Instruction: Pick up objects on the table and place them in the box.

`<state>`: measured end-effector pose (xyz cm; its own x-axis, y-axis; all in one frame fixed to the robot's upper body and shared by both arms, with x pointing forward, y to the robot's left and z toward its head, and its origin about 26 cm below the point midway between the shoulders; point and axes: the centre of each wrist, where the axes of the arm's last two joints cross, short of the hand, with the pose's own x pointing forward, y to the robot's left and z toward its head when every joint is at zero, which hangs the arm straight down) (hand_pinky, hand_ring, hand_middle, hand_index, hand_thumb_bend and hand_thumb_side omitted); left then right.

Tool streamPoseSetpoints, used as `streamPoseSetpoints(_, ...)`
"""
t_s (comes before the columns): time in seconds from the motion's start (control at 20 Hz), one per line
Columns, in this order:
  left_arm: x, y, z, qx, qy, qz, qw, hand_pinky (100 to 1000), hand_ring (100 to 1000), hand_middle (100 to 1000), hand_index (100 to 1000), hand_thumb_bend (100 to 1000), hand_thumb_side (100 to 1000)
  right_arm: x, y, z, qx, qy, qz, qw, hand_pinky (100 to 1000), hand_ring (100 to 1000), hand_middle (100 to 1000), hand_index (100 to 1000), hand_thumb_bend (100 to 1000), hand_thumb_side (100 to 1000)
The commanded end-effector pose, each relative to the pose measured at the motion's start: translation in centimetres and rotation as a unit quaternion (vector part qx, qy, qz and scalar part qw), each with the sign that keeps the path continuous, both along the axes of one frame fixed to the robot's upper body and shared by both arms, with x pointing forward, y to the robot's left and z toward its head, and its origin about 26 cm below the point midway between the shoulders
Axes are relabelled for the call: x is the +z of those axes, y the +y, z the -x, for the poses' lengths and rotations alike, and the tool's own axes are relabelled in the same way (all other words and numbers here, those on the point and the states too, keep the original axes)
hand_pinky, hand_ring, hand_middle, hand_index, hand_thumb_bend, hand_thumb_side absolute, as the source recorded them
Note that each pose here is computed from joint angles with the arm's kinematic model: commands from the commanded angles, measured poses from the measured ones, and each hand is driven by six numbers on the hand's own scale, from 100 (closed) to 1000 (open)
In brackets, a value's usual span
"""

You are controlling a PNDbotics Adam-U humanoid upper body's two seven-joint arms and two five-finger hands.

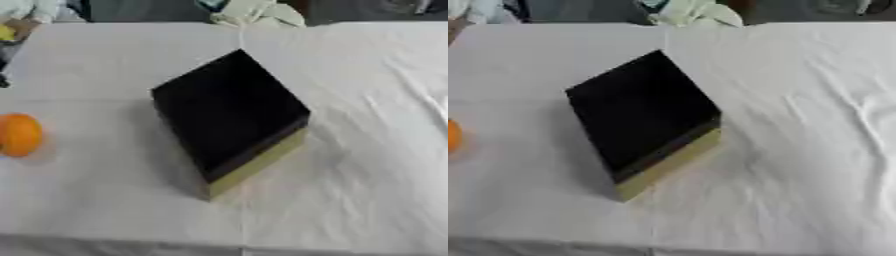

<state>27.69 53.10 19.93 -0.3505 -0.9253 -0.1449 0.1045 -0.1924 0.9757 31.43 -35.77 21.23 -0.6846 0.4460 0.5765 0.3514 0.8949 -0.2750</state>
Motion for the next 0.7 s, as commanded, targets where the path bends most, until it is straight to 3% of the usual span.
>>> streamPoseSetpoints(0.05, 2.48, 0.45, 0.00, 0.009, 0.001, -0.043, 0.999, 702, 837, 845, 893, 708, 328, 1.11, -0.20, 0.20, -0.002, -0.013, 0.016, 1.000, 669, 576, 591, 836, 100, 774)
streamPoseSetpoints(0.4, 2.43, 0.51, 0.06, 0.040, 0.005, -0.069, 0.997, 724, 863, 882, 906, 702, 128, 1.06, -0.18, 0.24, -0.003, -0.012, 0.014, 1.000, 668, 576, 591, 836, 100, 775)
streamPoseSetpoints(0.7, 1.58, 0.63, 0.12, 0.065, 0.018, -0.069, 0.995, 724, 873, 911, 927, 692, 126, 1.04, -0.14, 0.25, -0.003, -0.012, 0.013, 1.000, 668, 576, 590, 836, 100, 775)
